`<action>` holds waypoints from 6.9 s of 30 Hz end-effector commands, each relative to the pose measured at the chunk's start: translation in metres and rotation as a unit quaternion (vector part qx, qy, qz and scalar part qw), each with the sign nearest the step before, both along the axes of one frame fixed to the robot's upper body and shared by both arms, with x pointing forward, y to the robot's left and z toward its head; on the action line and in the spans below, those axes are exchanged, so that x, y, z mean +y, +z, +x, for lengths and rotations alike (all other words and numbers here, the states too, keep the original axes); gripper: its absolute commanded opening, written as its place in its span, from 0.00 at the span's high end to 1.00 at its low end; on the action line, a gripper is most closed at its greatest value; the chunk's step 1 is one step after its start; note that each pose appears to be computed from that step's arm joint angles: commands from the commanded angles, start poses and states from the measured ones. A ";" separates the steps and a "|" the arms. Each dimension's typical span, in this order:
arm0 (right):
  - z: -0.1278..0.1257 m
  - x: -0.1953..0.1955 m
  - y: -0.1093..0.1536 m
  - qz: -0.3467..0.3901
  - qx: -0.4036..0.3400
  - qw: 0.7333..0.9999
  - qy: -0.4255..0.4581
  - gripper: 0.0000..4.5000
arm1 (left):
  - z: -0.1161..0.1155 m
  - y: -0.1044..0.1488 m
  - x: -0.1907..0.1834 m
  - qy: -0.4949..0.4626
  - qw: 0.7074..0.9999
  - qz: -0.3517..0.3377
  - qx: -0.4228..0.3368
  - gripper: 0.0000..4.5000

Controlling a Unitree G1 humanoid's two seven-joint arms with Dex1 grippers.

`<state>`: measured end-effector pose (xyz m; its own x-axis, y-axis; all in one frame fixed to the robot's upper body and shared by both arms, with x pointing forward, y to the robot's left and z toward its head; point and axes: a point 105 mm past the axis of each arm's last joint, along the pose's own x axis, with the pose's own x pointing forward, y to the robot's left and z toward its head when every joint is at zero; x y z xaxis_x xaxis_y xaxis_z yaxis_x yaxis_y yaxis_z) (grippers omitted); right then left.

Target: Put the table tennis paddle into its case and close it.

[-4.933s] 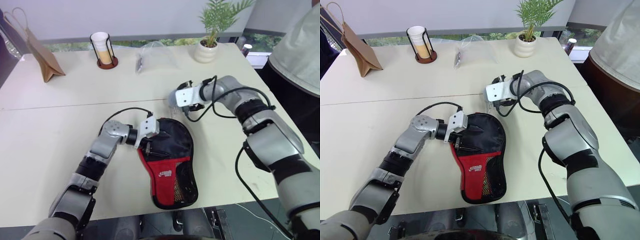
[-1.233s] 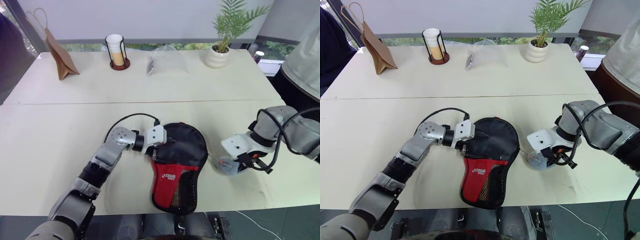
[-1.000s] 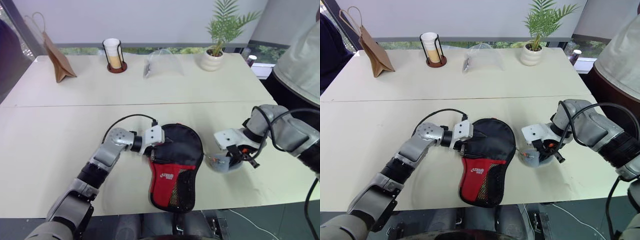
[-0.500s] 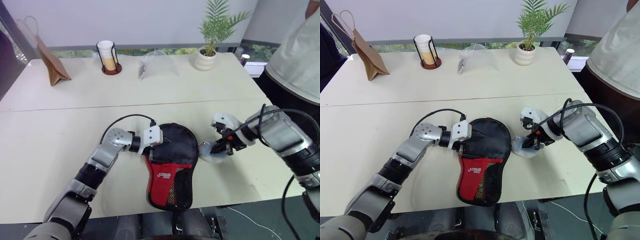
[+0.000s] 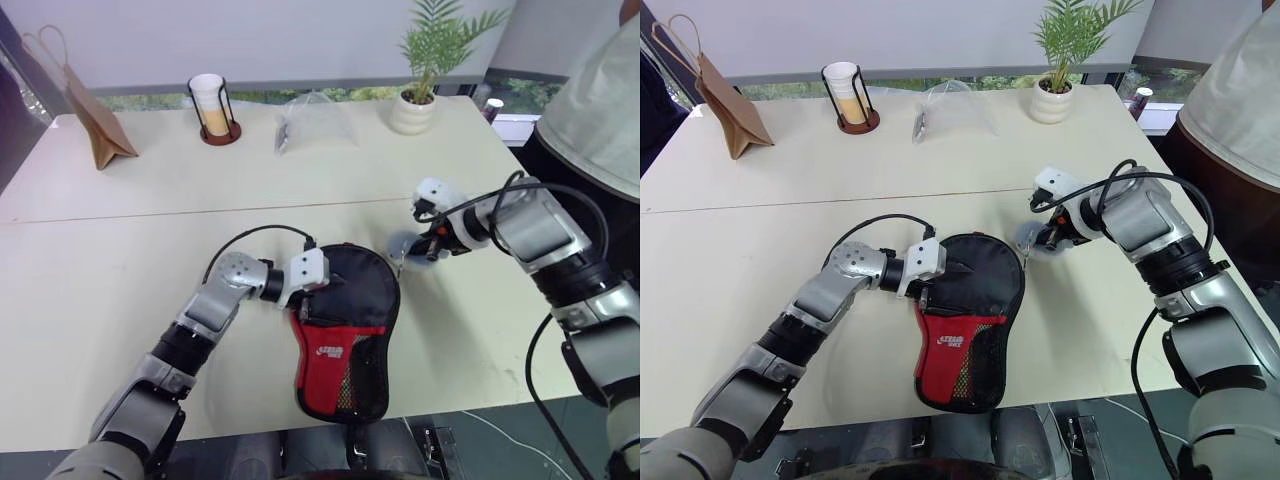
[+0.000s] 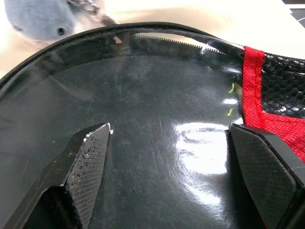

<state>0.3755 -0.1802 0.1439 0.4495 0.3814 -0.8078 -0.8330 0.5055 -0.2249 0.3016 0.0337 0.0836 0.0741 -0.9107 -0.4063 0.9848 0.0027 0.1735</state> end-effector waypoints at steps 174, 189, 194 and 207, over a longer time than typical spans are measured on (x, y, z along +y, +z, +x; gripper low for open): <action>-0.220 -0.015 -0.049 -0.197 0.095 0.795 0.566 0.99 | -0.044 -0.076 -0.028 -0.090 0.981 0.116 0.127 0.07; -0.217 0.015 -0.053 -0.221 0.022 0.718 0.660 0.99 | -0.047 -0.080 -0.029 -0.089 0.980 0.120 0.133 0.07; -0.223 0.022 -0.057 -0.222 0.017 0.682 0.696 0.99 | -0.047 -0.081 -0.033 -0.084 0.980 0.119 0.135 0.07; -0.233 0.025 -0.059 -0.230 -0.008 0.585 0.778 0.99 | -0.047 -0.084 -0.041 -0.072 0.981 0.116 0.138 0.07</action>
<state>0.1633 -0.1624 0.0944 -0.0450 0.0616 -0.9971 -0.2834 -0.9579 -0.0464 0.2728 -0.0245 0.0567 -0.1392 -0.8855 -0.4433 0.9813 -0.1834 0.0582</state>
